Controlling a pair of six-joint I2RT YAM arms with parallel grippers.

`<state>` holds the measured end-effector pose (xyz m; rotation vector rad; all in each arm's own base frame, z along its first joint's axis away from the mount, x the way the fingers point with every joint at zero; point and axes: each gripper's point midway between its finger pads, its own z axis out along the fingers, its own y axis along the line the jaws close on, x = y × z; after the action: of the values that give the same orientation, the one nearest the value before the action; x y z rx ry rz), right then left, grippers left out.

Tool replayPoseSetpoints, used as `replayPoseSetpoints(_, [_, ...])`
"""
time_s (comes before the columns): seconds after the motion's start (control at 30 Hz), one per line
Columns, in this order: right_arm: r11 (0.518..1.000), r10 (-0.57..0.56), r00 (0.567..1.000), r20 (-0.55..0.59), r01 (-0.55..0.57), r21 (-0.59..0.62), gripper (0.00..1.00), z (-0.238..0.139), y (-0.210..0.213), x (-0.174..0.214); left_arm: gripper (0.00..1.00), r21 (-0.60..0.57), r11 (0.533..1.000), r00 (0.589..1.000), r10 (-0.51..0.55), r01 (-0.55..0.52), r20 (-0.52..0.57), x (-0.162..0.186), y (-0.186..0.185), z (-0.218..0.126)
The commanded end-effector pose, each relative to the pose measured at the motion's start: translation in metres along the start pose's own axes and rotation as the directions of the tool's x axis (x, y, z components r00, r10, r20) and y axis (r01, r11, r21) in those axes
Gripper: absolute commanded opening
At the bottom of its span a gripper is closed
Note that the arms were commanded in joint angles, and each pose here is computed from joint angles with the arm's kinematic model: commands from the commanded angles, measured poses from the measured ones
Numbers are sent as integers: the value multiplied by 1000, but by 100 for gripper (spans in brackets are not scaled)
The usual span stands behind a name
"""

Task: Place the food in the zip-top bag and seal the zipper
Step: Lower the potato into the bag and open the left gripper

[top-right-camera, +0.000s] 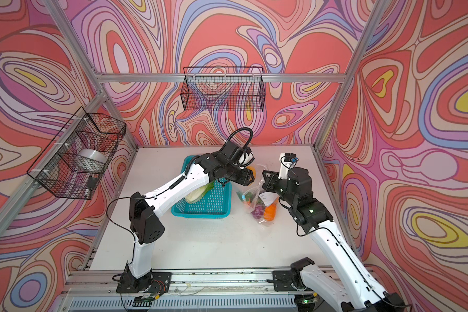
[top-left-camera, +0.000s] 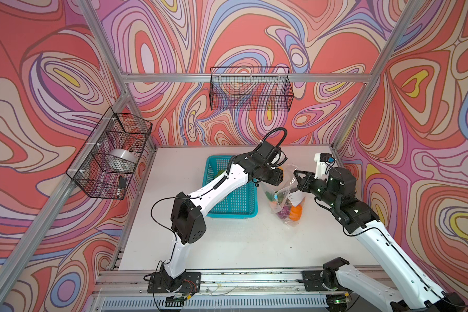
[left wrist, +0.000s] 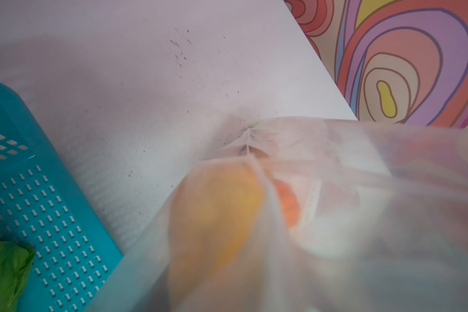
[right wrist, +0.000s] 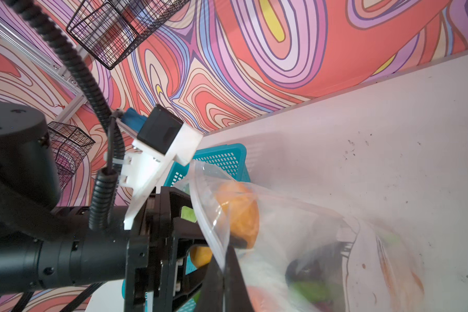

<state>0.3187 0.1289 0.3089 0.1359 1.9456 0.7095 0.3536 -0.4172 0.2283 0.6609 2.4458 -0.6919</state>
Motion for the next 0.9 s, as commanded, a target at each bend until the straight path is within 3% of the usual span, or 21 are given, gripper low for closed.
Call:
replayPoseSetpoints(0.0, [1000,-6,1000,-2,6,-7,0,6,4,-6,53,-38,999,1000,26,-26,-7,1,3,0])
replayPoseSetpoints(0.5, [999,32,999,9,-32,-5,0,7,5,-11,54,-48,998,999,44,-45,-9,-2,6,12])
replayPoseSetpoints(0.67, [999,32,999,19,-32,-17,0,6,8,-14,87,-67,997,999,30,-33,-34,2,9,13])
replayPoseSetpoints(0.87, [999,30,999,22,-30,-21,0,6,9,-15,91,-63,998,999,29,-30,-14,-3,7,6])
